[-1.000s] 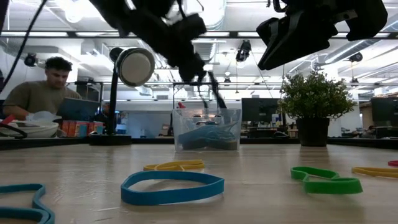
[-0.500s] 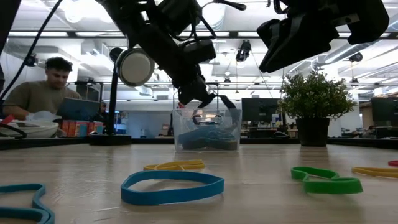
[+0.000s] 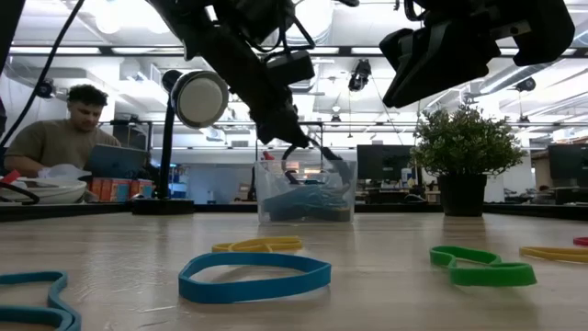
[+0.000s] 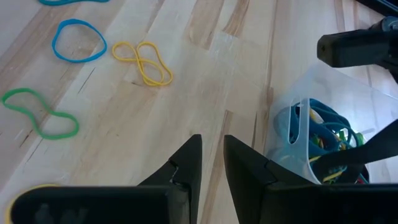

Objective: Pick and place rubber bands into bin
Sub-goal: Put black rubberband into the transparent bin, then put green rubberband into the transparent bin

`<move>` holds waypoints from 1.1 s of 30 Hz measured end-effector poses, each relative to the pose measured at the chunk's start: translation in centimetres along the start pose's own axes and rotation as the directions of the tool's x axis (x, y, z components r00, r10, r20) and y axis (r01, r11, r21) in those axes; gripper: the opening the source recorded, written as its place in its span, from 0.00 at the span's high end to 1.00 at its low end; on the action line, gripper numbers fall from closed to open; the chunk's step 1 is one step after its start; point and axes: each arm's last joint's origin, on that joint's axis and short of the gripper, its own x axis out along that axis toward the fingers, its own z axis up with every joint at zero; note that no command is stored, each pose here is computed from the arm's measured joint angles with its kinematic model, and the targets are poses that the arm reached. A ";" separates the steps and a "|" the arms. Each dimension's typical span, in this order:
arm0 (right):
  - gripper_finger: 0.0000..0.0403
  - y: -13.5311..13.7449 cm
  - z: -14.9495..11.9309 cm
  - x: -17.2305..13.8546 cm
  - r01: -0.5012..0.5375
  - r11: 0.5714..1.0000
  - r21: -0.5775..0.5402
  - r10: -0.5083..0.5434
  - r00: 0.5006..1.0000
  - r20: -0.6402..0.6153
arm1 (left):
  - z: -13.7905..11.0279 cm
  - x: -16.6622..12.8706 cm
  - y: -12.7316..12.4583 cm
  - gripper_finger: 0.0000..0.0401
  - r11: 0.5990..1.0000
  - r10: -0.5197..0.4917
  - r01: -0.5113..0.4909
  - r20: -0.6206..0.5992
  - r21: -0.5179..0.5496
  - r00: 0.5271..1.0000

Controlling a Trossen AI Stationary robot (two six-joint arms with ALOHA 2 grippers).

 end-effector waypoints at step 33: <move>0.85 0.1 -0.1 0.1 -0.002 0.999 0.036 0.002 1.000 0.000 | 1.9 -5.0 3.6 0.60 0.944 -0.324 0.322 -0.022 -0.073 0.946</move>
